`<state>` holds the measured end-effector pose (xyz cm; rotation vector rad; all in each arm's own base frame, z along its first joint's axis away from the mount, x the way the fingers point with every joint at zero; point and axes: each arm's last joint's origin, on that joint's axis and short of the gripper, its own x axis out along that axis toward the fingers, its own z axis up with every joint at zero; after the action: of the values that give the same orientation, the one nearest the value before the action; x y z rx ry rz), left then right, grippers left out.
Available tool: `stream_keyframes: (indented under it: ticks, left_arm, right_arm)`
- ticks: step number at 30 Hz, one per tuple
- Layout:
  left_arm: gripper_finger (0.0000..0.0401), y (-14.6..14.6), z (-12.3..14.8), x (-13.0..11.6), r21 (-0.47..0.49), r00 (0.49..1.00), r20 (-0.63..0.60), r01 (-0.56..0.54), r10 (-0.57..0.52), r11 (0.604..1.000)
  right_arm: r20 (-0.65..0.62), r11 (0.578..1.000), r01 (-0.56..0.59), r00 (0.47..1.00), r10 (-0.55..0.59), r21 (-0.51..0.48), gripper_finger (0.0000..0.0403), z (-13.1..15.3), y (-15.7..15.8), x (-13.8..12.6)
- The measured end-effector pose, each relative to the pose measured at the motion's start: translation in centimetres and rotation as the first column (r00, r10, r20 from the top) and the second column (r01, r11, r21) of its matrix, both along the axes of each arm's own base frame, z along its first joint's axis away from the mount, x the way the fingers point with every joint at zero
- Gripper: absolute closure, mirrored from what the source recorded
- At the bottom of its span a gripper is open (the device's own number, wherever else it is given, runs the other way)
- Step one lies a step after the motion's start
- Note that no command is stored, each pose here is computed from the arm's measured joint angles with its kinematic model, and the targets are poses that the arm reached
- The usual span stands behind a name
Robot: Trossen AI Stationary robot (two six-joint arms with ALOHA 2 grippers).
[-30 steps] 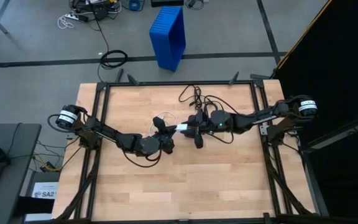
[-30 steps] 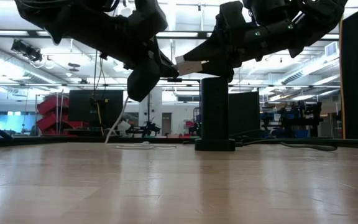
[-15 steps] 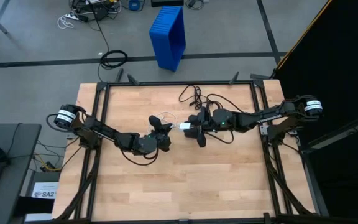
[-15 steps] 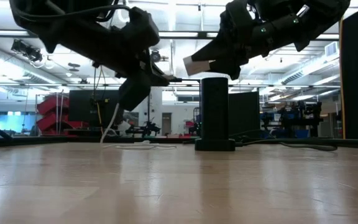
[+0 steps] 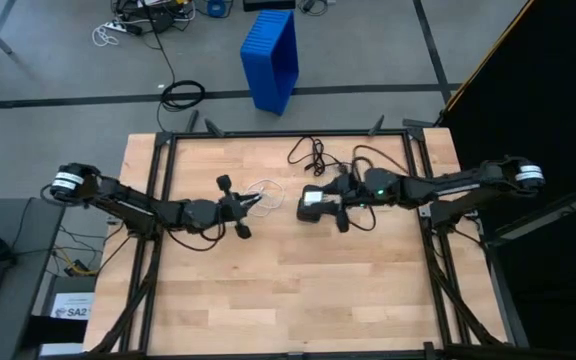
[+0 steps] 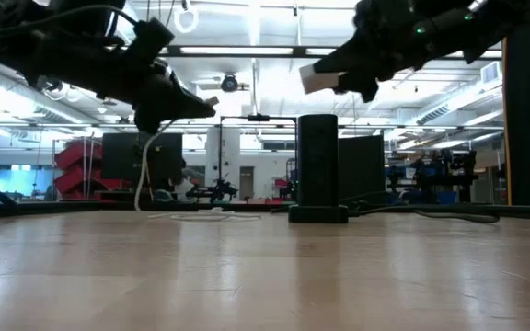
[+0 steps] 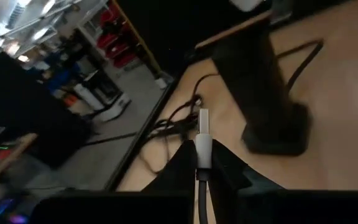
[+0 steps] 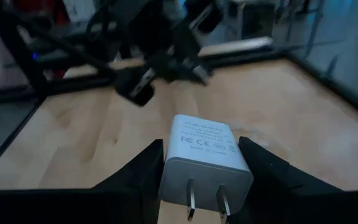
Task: Insert USB
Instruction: Remove the white charger cable from the white charger adapter
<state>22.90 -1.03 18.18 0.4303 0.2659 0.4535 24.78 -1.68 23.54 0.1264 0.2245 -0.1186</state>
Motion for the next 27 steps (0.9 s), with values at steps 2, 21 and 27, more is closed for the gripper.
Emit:
stream_keyframes:
  ticks: [2,21,27]
  left_arm:
    - [0.0400,0.3,-0.2,0.0,-0.035,1.000,-0.003,0.001,-0.001,0.999]
    - [0.0398,5.4,-2.9,0.0,-0.393,0.993,-0.082,0.050,-0.090,0.918]
    - [0.0399,5.3,-4.5,0.2,-0.461,0.986,-0.132,0.031,-0.103,0.887]
  right_arm:
    - [0.023,1.000,0.013,1.000,-0.013,-0.016,0.0260,0.1,-0.2,-1.2]
    - [0.205,0.984,-0.173,0.963,0.175,-0.028,0.0261,-5.5,3.1,-3.2]
    - [0.151,0.979,-0.202,0.968,0.198,0.007,0.0259,-7.3,4.1,-2.3]
